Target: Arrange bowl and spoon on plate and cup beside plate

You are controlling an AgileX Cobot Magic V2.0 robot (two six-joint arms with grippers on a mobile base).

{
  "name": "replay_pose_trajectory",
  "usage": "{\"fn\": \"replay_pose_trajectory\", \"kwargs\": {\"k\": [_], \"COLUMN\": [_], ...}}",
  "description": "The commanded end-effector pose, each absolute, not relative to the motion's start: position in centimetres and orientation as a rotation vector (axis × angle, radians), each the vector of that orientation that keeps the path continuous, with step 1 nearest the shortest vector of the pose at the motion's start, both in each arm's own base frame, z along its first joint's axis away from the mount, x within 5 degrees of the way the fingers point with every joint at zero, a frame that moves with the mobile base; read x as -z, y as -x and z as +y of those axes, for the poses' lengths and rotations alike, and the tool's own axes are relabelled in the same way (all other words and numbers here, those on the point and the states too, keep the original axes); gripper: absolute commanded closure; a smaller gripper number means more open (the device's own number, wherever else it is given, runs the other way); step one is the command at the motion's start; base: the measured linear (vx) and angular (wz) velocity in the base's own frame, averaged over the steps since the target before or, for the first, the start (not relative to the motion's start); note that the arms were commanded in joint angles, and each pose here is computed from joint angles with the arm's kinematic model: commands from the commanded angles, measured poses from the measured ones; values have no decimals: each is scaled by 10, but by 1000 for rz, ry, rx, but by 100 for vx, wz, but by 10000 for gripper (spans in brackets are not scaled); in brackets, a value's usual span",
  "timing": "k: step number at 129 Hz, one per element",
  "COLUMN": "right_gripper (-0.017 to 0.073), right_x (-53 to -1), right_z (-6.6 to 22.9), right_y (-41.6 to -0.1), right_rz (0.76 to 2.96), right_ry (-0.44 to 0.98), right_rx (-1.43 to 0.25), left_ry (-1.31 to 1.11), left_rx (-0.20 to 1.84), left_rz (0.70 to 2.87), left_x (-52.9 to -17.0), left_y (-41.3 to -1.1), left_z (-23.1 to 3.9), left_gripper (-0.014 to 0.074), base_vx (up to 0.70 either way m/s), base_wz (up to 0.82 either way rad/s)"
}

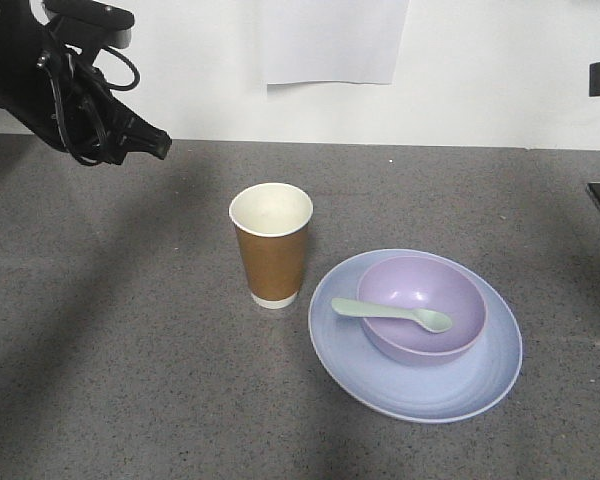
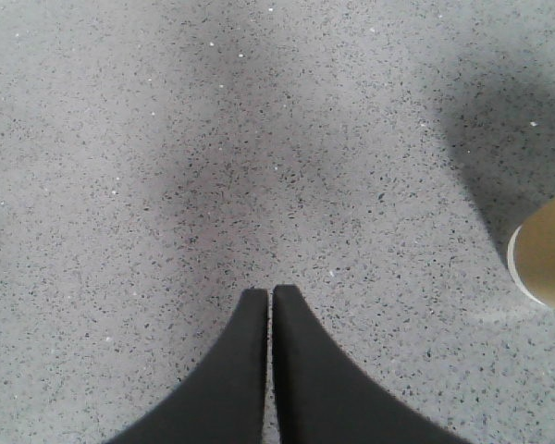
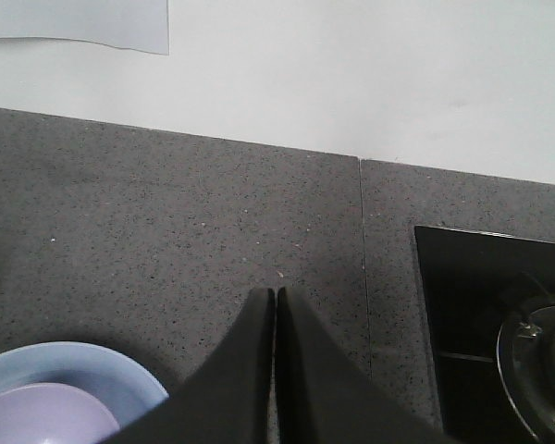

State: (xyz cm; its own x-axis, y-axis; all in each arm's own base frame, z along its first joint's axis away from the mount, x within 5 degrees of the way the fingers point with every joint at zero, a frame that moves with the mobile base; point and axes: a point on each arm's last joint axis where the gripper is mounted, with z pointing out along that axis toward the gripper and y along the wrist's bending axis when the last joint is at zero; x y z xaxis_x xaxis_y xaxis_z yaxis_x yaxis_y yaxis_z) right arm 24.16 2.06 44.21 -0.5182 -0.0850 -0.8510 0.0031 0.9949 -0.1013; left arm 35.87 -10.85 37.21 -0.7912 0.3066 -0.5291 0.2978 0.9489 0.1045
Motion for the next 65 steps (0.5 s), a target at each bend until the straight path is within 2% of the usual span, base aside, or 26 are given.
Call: {"fn": "replay_pose_trajectory", "kwargs": {"k": [1,65], "right_gripper": [568,568], "right_x": [-461,-461], "right_z": [18,18], "right_y": [-237,-237], "right_rz": [2004,2004], "right_ry": [64,64], "right_rx": [124,124], "left_ry": [-402,-402], "left_rx": [8,8], "left_rz": [2442,2441], "left_x": [-400,-400], "left_y": [-347,-347], "left_z": [-106,-106], "left_gripper": [601,601], "base_vx": [0,0], "base_wz": [0,0]}}
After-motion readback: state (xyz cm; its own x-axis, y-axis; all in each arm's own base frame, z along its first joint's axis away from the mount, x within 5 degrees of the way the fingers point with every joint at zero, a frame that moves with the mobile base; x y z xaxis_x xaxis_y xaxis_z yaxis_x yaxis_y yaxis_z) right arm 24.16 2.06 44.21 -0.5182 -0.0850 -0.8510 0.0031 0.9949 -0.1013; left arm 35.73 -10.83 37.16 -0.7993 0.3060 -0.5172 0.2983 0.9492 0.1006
